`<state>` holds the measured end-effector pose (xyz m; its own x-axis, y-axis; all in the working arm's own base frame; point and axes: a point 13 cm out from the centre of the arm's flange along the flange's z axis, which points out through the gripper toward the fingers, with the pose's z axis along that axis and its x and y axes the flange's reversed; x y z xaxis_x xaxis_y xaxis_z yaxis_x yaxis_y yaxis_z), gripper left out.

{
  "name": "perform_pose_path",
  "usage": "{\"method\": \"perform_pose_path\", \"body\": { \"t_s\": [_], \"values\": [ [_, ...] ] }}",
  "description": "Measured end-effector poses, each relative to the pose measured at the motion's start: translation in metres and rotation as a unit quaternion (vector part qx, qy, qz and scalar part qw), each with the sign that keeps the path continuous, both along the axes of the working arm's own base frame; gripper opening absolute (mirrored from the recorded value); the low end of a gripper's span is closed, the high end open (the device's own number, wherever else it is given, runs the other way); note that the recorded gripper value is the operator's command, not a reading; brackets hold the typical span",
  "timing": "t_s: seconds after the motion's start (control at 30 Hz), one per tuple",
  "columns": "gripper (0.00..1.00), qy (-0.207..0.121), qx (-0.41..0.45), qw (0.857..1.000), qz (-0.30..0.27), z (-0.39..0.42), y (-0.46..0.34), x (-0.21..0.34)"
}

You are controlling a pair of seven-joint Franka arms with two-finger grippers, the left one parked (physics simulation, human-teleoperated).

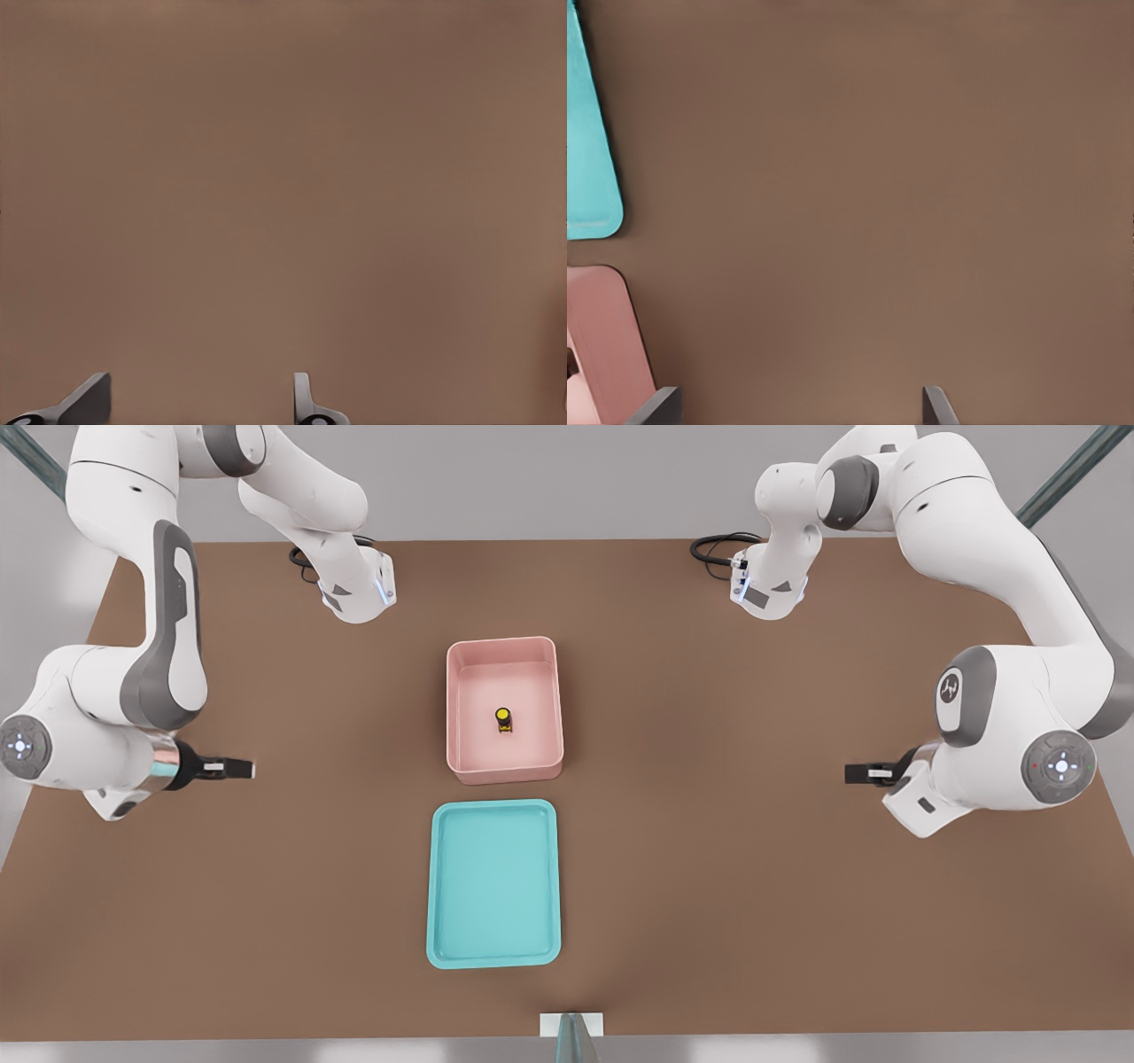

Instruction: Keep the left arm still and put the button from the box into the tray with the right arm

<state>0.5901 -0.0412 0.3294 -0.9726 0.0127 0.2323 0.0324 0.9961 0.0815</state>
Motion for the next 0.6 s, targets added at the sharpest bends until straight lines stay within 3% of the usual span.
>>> {"method": "perform_pose_path", "body": {
  "t_s": [0.13, 0.23, 0.4, 0.6],
  "values": [
    [1.0, -0.032, -0.001, 0.999, 0.021, -0.001, 0.028, 0.019],
    [1.0, -0.041, 0.0, 0.996, 0.085, -0.008, 0.133, 0.018],
    [1.0, -0.023, -0.02, 0.991, 0.128, -0.058, 0.238, -0.071],
    [1.0, -0.046, -0.03, 0.991, 0.125, -0.098, 0.33, -0.126]
  ]
}}
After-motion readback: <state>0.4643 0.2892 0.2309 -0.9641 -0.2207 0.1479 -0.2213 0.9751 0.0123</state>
